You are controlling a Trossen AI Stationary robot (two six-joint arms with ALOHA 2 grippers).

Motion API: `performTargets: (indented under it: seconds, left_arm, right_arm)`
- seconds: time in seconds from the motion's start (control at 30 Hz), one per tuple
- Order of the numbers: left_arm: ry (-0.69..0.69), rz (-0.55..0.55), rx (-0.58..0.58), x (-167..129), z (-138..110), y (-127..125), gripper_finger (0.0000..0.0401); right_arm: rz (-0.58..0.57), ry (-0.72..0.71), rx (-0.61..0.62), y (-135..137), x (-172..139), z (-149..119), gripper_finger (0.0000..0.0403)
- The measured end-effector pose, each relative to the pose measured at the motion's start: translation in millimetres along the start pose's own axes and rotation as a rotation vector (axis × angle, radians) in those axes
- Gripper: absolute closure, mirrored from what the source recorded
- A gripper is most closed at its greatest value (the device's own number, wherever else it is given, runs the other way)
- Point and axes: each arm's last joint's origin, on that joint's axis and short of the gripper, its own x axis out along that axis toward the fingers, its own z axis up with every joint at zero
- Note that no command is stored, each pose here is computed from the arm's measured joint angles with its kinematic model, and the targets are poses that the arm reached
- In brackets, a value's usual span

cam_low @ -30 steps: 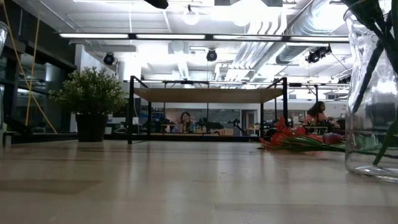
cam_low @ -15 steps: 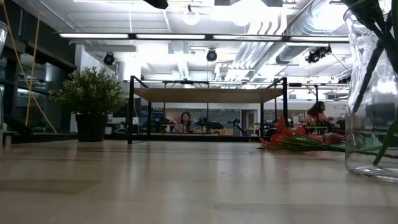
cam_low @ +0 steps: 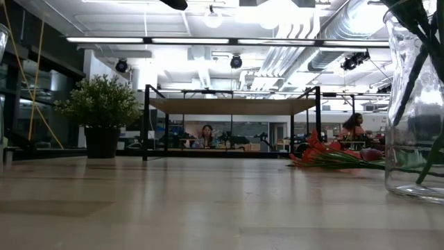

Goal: Pick and place flowers into a vace then onto a shelf
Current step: Put the bottom orange flowers into the left transparent vase

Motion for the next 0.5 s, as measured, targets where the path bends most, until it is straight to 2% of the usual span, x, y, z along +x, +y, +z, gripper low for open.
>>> performTargets:
  seconds: [0.5]
  left_arm:
    - [-0.017,0.000,0.000,0.1,0.6,0.0,0.0155]
  right_arm:
    - [-0.063,-0.076,-0.160,18.7,-30.2,17.7,0.0399]
